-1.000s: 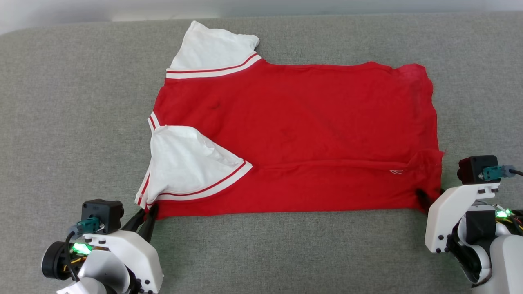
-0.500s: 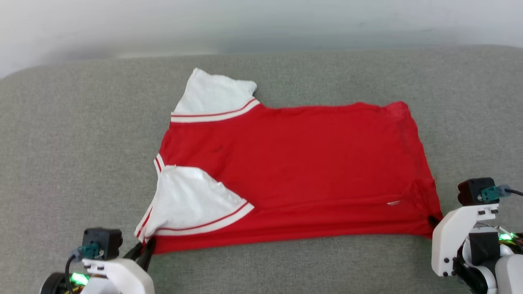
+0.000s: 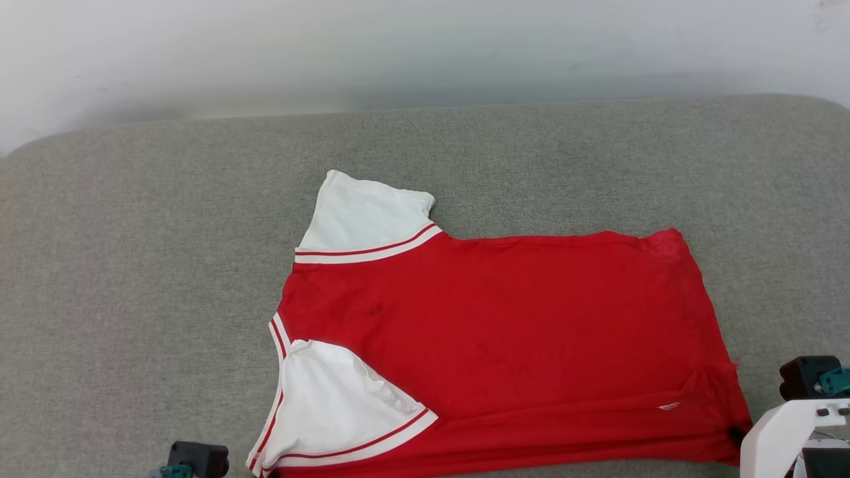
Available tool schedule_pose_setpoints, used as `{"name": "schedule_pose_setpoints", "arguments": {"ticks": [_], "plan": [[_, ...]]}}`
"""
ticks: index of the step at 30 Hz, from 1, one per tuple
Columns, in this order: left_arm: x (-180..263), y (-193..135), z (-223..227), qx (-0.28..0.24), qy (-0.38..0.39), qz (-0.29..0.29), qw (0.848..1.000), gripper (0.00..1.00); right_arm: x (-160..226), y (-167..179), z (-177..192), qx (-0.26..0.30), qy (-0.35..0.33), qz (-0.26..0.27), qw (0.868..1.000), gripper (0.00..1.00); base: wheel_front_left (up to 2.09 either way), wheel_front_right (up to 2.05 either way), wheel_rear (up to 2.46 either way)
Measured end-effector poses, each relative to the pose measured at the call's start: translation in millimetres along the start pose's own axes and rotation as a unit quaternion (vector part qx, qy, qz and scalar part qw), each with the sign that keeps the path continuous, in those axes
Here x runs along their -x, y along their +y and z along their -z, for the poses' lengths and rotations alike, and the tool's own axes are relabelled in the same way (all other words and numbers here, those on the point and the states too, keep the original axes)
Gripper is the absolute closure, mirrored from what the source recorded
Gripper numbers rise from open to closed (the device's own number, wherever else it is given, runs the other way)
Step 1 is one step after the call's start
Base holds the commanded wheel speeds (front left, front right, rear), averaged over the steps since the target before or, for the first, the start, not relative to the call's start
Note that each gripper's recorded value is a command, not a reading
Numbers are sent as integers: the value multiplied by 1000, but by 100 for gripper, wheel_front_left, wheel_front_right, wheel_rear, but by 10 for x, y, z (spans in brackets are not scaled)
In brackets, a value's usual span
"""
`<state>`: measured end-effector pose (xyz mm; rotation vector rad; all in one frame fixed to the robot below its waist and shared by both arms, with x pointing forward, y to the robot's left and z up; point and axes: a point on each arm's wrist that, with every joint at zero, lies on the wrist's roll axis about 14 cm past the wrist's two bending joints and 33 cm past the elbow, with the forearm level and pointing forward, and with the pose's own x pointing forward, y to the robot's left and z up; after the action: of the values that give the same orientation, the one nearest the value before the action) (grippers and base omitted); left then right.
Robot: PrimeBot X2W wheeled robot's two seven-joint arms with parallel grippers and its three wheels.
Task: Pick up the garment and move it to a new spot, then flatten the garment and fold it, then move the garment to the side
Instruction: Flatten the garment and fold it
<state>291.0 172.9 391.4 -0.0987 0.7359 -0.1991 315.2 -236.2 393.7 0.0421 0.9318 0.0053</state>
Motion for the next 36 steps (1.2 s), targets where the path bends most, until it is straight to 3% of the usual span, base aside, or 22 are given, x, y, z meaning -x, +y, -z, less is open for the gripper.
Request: {"name": "schedule_pose_setpoints", "arguments": {"ticks": [2,3,4,13,15,16,18,25,29,32,36], "plan": [[-17,-11,60,1,10,3,1000,99,-9,5,18,-6,2,-2,1000,100,0,0,0],[-28,-10,79,2,13,2,1000,61,-18,11,27,-11,4,-3,1000,68,0,0,0],[-42,-11,96,2,16,3,1000,3,-29,18,40,-13,6,-5,1000,0,0,0,0],[-110,78,-62,-7,-22,-11,1000,0,-27,-51,-172,2,-35,12,999,0,0,0,0],[-100,100,-176,-9,-50,-15,999,0,21,-102,-295,8,-62,22,998,0,0,0,0],[-75,128,-424,-12,-105,-21,994,0,112,-134,-525,16,-113,30,993,0,0,0,0],[-35,126,-620,-17,-152,-22,988,0,184,-126,-664,22,-148,32,988,0,0,0,0],[133,-20,-1246,-39,-303,-1,952,0,447,183,-1132,45,-285,-12,957,0,0,0,0],[200,-78,-1450,-54,-346,-1,937,0,605,304,-1304,39,-358,-33,932,0,0,0,0],[316,-137,-1701,-51,-397,-2,917,0,681,349,-1392,28,-401,-44,914,0,0,0,0],[366,-157,-1745,-46,-417,0,908,0,754,400,-1449,17,-444,-51,894,0,0,0,0]]}}
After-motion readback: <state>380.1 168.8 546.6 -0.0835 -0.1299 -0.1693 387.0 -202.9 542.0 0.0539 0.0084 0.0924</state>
